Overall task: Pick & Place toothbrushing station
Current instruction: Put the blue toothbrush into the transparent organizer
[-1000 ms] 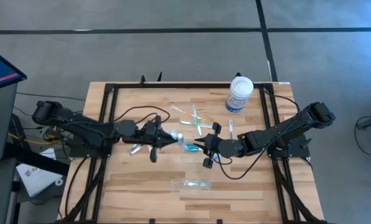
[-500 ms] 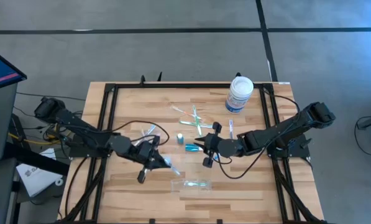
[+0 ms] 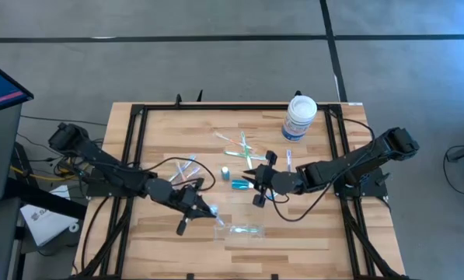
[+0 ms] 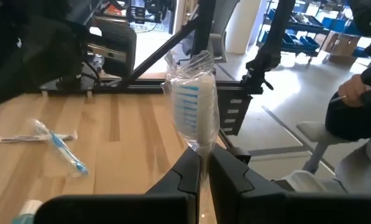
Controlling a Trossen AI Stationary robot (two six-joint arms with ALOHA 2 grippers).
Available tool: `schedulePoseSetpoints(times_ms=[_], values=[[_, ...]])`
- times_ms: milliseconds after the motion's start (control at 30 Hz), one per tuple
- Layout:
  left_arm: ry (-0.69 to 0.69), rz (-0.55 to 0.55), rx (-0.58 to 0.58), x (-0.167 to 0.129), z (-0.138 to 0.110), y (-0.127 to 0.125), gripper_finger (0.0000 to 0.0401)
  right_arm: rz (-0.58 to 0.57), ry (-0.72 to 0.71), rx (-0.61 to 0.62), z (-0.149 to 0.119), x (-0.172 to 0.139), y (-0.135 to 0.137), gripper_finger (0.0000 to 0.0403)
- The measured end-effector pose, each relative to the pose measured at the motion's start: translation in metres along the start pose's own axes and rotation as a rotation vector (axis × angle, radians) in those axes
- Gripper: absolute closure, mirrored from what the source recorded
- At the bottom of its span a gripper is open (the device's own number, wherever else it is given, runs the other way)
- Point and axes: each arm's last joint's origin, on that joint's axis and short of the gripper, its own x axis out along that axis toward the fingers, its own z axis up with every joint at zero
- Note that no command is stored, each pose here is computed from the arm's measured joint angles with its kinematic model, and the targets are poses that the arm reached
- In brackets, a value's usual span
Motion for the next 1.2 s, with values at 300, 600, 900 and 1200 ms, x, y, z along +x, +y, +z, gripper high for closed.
schedulePoseSetpoints(times_ms=[300,600,900,1200], values=[[0.038,0.004,-0.023,0.007,-0.01,0.0,0.0394,0.001,0.0,0.0,0.0,0.0,0.0,0.0339],[0.044,-0.023,-0.017,0.006,-0.012,-0.008,0.0393,0.002,0.001,0.0,0.0,0.0,0.0,0.0339],[0.065,-0.012,-0.003,0.01,-0.021,-0.015,0.0393,0.001,0.001,-0.001,0.0,0.0,0.0,0.0339],[0.084,0.012,0.007,0.022,-0.034,-0.011,0.0393,-0.001,0.008,-0.005,-0.001,0.0,0.0,0.0339]])
